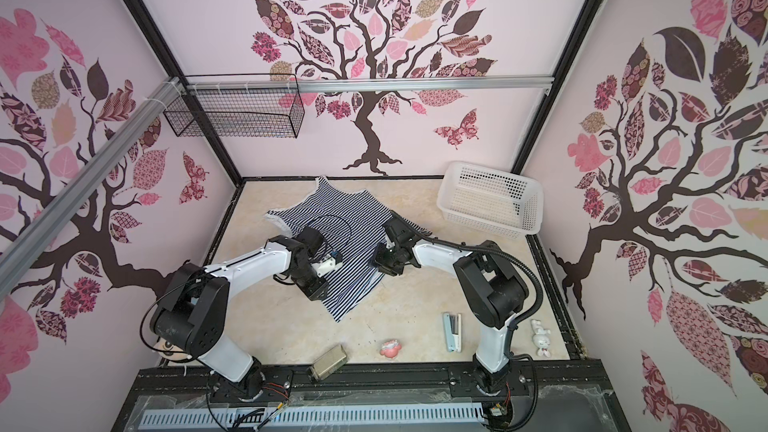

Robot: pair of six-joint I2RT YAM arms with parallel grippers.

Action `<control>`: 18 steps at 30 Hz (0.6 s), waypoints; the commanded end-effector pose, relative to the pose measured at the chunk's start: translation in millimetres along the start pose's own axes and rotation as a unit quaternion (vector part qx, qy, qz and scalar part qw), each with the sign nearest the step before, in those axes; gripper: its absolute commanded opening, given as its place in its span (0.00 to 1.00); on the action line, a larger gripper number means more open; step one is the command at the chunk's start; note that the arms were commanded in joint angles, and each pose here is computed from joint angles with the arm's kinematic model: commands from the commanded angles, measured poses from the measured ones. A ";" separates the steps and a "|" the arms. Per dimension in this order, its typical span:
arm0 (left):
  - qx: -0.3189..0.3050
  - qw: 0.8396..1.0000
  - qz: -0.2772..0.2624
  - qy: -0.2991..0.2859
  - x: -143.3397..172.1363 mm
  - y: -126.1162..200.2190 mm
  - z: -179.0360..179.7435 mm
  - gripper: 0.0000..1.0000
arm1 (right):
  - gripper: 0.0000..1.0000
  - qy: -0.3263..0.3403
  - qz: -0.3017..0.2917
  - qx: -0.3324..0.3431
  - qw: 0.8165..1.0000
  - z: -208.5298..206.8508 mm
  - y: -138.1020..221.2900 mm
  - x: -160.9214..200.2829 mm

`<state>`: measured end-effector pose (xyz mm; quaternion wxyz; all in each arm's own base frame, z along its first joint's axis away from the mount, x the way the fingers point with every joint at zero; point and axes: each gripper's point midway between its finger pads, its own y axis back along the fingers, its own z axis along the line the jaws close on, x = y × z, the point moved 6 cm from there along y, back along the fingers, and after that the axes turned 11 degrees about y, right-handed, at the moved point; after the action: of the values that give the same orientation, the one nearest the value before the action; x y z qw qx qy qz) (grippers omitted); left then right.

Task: Fold and stack tank tops
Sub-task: Smooth out the tank top at the center of the table.

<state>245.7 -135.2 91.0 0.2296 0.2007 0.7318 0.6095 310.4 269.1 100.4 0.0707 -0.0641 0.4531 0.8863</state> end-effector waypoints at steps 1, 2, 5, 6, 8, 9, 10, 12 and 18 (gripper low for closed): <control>-0.010 1.000 0.000 -0.003 -0.1 -6.5 2.3 0.42 | 0.47 -0.002 0.009 0.031 0.999 -1.5 -5.4 0.7; -0.011 1.000 0.002 -0.002 0.2 -8.0 3.0 0.42 | 0.45 -0.002 0.010 0.035 0.999 -1.3 -6.5 0.7; -0.014 1.000 0.006 0.001 -0.1 -11.0 4.4 0.42 | 0.36 -0.005 0.012 0.040 0.999 -2.3 -9.1 0.5; -0.015 1.000 0.007 0.001 -0.6 -11.7 4.8 0.42 | 0.34 -0.005 0.012 0.041 0.999 -2.2 -9.1 0.6; -0.016 1.000 0.009 0.001 -0.6 -13.6 5.4 0.42 | 0.29 -0.004 0.011 0.047 0.999 -3.8 -9.5 0.6; -0.016 1.000 0.010 0.002 -0.6 -13.9 5.5 0.41 | 0.26 -0.003 0.012 0.049 0.999 -4.3 -9.6 0.6; -0.015 1.000 0.009 0.002 -0.8 -14.1 5.3 0.41 | 0.24 -0.004 0.012 0.053 0.999 -5.1 -9.6 0.4; -0.012 1.000 0.006 0.002 -0.9 -13.4 4.5 0.41 | 0.19 -0.001 0.012 0.055 0.998 -5.0 -10.7 -0.5; -0.011 1.000 0.003 0.003 -0.1 -13.3 4.1 0.41 | 0.00 0.002 0.014 0.056 0.998 -2.5 -9.8 -2.3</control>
<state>249.9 -133.6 78.5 0.2267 0.2004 0.7227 0.6215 312.8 269.6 90.8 0.0663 -0.0560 0.4928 0.8658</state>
